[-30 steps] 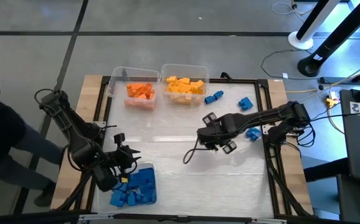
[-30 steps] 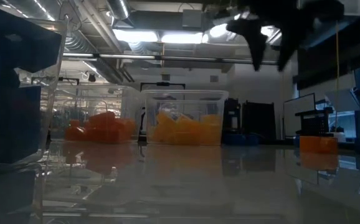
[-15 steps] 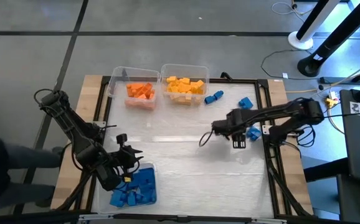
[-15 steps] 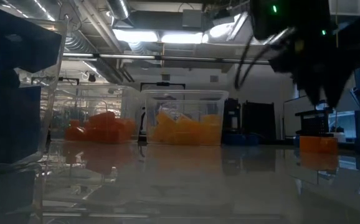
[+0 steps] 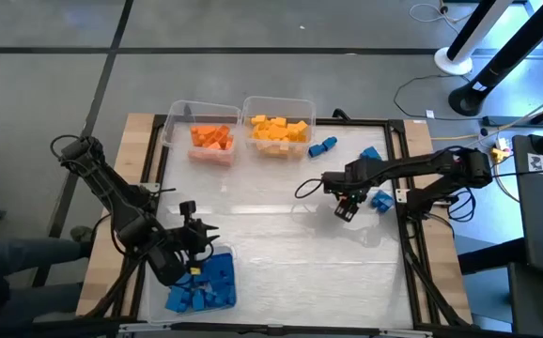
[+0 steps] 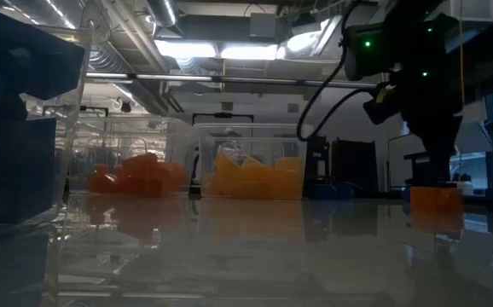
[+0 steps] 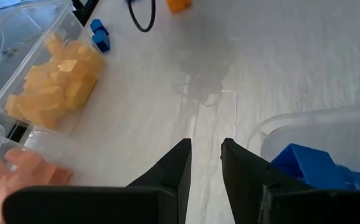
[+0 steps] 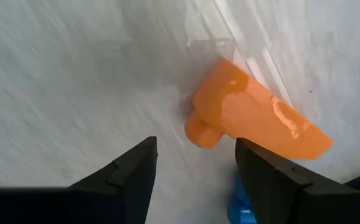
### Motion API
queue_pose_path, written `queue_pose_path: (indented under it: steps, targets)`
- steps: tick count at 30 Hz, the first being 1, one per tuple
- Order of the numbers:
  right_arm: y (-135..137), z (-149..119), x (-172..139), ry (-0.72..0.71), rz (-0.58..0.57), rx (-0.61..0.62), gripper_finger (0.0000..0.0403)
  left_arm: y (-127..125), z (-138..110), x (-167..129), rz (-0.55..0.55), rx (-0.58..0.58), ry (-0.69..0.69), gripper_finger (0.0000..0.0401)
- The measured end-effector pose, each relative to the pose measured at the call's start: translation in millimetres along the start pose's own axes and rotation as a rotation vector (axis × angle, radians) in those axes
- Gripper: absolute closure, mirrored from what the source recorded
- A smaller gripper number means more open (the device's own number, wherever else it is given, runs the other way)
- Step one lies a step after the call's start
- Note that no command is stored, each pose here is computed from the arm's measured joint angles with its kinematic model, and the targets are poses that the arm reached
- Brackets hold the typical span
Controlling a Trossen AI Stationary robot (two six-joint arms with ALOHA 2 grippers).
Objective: Sort blocks
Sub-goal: Put the orange game piece into the top left transparent bin
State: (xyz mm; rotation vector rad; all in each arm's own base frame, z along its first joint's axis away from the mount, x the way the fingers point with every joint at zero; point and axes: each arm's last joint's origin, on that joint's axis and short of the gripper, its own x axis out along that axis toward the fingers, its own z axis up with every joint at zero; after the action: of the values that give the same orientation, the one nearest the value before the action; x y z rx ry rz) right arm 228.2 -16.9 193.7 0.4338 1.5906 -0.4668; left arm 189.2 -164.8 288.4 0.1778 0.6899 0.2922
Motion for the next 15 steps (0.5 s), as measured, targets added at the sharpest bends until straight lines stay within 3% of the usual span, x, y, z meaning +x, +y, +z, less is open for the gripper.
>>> queue_pose_path:
  steps: [15]
  targets:
    - [-4.8, -9.5, 29.8, 0.013, -0.009, 0.184, 0.0185, 0.0, 0.0, 0.0, 0.0, 0.093, 0.001, 0.0325]
